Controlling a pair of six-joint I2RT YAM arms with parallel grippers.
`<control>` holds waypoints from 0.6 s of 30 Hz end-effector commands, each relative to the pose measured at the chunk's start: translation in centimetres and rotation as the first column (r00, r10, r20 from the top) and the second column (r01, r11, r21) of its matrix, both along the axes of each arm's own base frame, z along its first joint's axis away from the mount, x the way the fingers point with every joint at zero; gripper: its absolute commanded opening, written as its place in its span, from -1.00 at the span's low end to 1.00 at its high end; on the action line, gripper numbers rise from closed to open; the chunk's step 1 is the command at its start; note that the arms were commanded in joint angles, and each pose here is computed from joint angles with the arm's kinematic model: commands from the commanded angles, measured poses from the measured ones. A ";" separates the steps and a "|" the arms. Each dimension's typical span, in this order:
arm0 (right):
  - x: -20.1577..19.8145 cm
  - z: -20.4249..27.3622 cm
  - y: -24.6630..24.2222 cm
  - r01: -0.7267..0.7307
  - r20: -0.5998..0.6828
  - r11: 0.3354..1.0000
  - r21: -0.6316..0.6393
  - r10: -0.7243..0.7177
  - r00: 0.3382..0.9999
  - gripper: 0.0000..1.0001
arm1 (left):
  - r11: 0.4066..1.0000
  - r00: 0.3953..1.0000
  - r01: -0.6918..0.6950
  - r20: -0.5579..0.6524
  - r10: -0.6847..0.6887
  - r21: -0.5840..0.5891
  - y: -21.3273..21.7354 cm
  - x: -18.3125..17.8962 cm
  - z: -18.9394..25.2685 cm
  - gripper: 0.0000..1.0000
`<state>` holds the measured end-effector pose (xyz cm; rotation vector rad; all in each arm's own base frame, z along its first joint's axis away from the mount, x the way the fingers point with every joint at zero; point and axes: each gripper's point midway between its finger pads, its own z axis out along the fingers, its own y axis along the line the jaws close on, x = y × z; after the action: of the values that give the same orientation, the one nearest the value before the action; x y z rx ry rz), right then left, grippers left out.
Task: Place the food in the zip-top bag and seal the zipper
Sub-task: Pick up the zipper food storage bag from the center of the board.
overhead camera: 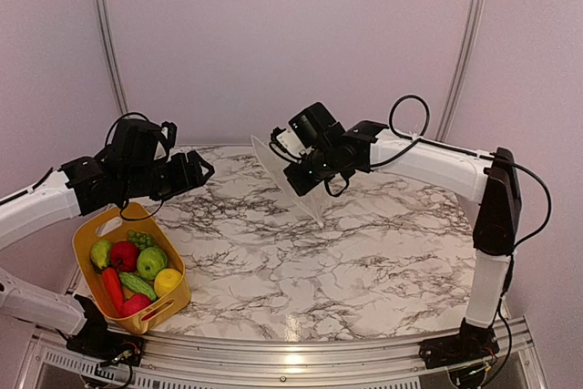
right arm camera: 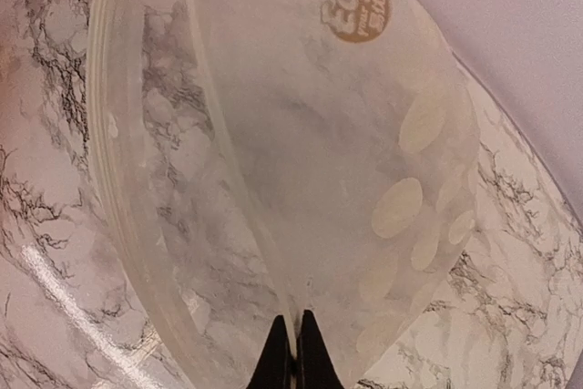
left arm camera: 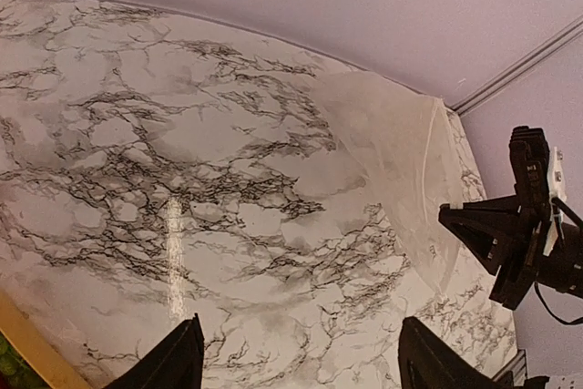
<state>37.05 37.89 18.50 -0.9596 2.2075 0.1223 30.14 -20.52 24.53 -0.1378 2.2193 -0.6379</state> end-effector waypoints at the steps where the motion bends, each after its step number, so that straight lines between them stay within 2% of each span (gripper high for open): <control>1: -0.9 2.6 0.6 0.067 -0.061 0.987 0.145 -0.059 0.996 -1.00 | 0.983 0.990 0.112 0.097 -0.099 -0.144 -5.8 1.8 2.3 0.51; 7: -1.1 3.1 1.0 0.105 -0.097 0.973 0.205 -0.087 0.991 -1.00 | 0.966 0.982 0.179 0.087 -0.165 -0.186 -11.4 3.0 2.1 0.57; 12: -1.1 3.9 1.2 0.147 -0.119 0.955 0.258 -0.119 0.986 -1.00 | 0.977 0.993 0.099 -0.047 -0.109 -0.188 -13.3 4.5 -1.2 0.54; 18: -1.2 4.6 1.0 0.167 -0.132 0.944 0.284 -0.134 0.982 -1.00 | 0.984 0.992 0.073 -0.093 -0.088 -0.161 -15.2 6.0 -3.4 0.45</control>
<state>36.03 38.77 20.49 -0.6962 2.3002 0.3578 35.29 -34.86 21.84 -0.1217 2.2581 -0.8932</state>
